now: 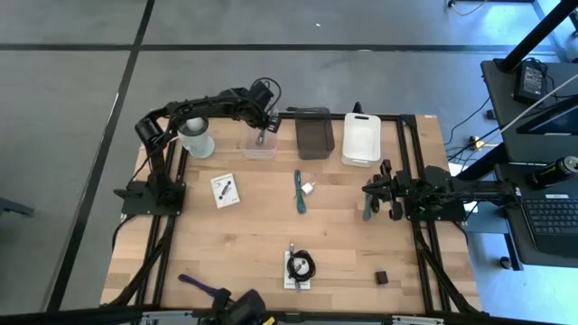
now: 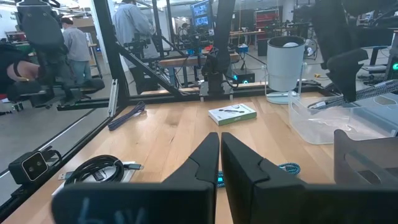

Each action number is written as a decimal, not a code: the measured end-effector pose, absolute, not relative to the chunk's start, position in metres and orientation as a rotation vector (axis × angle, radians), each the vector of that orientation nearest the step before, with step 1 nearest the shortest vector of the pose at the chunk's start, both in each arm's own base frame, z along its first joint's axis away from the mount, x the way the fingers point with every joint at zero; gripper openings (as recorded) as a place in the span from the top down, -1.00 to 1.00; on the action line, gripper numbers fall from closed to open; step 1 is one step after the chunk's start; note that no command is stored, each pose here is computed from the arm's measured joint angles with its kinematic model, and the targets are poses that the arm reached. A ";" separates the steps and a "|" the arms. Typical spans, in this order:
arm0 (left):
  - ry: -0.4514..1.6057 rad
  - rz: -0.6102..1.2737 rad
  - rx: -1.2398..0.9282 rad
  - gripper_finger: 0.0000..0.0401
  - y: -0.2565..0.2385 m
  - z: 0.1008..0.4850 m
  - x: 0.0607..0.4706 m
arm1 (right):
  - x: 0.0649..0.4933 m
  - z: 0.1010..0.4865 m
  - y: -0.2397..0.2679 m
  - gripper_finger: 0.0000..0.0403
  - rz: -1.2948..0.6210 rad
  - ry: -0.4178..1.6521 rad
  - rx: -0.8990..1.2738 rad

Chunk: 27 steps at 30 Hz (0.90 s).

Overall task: Pick and place items into bin
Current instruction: Put the black and white charger cable into the transparent bin, then put the white charger adapter into the black bin

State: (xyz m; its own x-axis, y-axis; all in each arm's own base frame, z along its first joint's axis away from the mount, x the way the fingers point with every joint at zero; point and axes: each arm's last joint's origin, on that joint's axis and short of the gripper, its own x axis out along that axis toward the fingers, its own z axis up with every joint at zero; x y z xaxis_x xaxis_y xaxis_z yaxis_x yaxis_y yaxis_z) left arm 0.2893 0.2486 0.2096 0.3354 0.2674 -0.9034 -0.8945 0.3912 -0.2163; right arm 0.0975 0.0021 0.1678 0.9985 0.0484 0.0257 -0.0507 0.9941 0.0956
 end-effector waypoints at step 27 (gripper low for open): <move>0.994 0.931 -0.843 0.80 0.258 0.182 0.289 | 0.098 0.168 0.002 0.89 0.050 -0.023 0.096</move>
State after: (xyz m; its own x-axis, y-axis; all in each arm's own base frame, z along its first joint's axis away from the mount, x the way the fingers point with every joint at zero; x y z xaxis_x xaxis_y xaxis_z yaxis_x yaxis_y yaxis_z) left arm 0.2893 0.2581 0.1818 0.2543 0.2441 -0.9358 -0.9179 0.3657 -0.1540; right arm 0.0975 0.0021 0.1678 0.9985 0.0484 0.0257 -0.0507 0.9941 0.0956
